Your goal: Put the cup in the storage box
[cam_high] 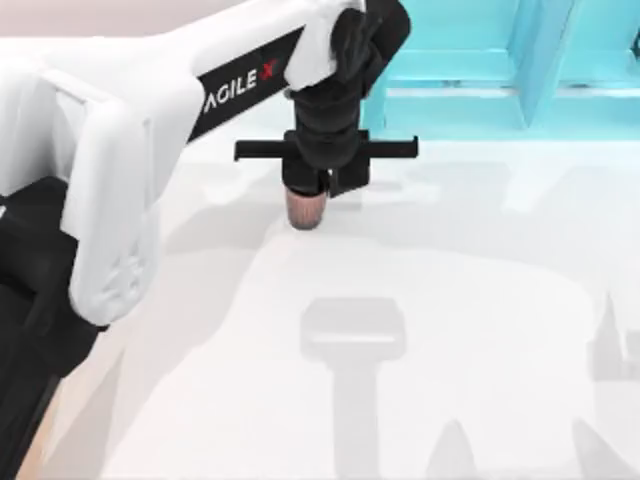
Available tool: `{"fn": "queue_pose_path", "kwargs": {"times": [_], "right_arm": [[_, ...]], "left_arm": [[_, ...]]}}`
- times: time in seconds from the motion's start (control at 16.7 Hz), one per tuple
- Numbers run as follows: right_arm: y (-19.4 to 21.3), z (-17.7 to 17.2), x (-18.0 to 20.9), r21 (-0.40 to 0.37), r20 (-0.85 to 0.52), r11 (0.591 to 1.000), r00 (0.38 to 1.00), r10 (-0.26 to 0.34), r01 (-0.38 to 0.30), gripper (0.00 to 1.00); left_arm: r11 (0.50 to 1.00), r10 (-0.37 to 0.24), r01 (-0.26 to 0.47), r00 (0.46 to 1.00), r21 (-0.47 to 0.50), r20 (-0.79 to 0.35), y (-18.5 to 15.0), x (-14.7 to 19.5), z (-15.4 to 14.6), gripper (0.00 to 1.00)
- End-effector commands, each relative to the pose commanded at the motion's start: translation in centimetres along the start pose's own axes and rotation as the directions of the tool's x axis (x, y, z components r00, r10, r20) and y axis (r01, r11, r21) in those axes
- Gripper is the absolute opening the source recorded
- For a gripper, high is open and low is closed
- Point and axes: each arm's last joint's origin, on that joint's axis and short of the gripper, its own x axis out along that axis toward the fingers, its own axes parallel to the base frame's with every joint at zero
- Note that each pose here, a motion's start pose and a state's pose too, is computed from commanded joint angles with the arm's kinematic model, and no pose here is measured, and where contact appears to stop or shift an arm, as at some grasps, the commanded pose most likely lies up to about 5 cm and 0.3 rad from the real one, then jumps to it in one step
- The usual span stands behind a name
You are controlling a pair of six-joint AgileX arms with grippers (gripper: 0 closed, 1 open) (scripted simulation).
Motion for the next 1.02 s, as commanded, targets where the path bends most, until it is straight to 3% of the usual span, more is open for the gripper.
{"fn": "queue_pose_path", "kwargs": {"times": [0.24, 0.48, 0.78, 1.02], "right_arm": [[0.0, 0.0, 0.0, 0.0, 0.0, 1.0, 1.0, 0.0, 0.0, 1.0], [0.0, 0.0, 0.0, 0.0, 0.0, 1.0, 1.0, 0.0, 0.0, 1.0], [0.0, 0.0, 0.0, 0.0, 0.0, 1.0, 1.0, 0.0, 0.0, 1.0], [0.0, 0.0, 0.0, 0.0, 0.0, 1.0, 1.0, 0.0, 0.0, 1.0]], "left_arm": [[1.0, -0.012, 0.012, 1.0, 0.02, 0.001, 0.8, -0.9, 0.1, 0.0], [0.993, -0.08, 0.076, 0.996, 0.094, 0.038, 5.5, -5.5, 1.2, 0.0], [0.986, -0.119, 0.111, 0.991, 0.124, 0.059, 17.7, -11.2, 1.1, 0.0], [0.994, -0.086, 0.085, 0.996, 0.067, 0.015, 28.0, -14.1, -2.4, 0.0]]}}
